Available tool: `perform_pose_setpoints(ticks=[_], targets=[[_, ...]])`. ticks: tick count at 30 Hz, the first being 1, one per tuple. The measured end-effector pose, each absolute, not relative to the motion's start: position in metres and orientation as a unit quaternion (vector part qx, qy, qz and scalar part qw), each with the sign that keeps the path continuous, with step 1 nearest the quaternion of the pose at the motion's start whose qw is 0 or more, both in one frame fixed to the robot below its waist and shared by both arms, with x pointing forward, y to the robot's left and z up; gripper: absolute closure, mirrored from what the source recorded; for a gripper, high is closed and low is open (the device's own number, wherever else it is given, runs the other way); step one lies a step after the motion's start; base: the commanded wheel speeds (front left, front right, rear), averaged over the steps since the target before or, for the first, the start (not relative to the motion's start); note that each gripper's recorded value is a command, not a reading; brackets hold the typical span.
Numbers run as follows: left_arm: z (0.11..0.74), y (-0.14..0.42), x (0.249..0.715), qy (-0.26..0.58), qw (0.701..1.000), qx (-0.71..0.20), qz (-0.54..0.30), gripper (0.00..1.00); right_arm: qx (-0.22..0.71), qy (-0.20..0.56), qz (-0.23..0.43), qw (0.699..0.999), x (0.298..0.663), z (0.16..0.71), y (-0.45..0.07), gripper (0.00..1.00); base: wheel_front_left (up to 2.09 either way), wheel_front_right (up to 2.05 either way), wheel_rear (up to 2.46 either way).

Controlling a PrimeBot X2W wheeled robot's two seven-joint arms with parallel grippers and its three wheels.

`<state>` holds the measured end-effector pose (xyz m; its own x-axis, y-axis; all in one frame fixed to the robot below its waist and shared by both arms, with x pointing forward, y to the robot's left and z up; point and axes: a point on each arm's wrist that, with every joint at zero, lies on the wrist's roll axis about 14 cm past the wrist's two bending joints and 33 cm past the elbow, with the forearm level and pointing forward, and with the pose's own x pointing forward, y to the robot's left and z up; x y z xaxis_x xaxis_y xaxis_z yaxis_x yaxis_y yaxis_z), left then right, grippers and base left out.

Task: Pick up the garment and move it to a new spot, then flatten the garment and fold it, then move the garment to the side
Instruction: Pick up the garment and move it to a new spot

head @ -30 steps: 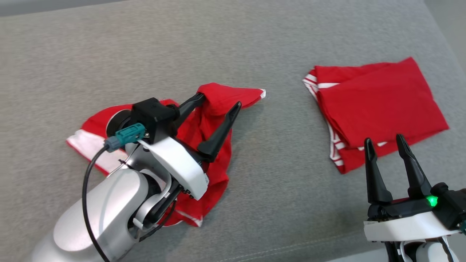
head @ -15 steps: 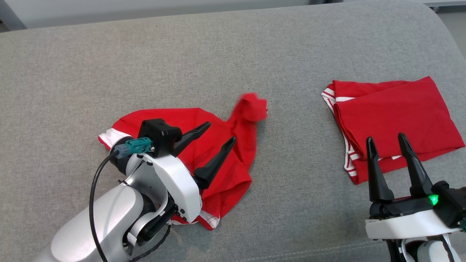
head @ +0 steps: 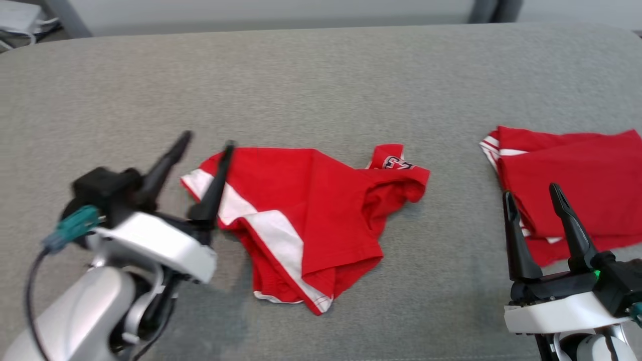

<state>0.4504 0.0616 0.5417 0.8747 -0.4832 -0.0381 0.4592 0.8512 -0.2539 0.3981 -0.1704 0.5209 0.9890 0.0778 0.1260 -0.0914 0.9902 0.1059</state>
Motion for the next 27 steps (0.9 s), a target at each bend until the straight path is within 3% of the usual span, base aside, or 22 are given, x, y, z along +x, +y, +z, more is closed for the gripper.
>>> perform_pose_setpoints(ticks=[5,11,27], targets=[[0.549,0.14,0.442,0.01,0.987,-0.108,-0.12,0.0,0.041,-0.064,0.081,0.994,0.407,0.528,-0.146,0.0,0.0,0.0,0.0],[0.537,0.205,0.409,0.016,0.994,-0.103,-0.014,0.0,0.039,-0.061,0.125,0.99,0.406,0.531,-0.116,0.0,0.0,0.0,0.0],[0.525,0.214,0.365,0.032,0.993,-0.116,0.015,0.0,0.056,-0.026,0.126,0.99,0.363,0.515,-0.114,0.0,0.0,0.0,0.0]])
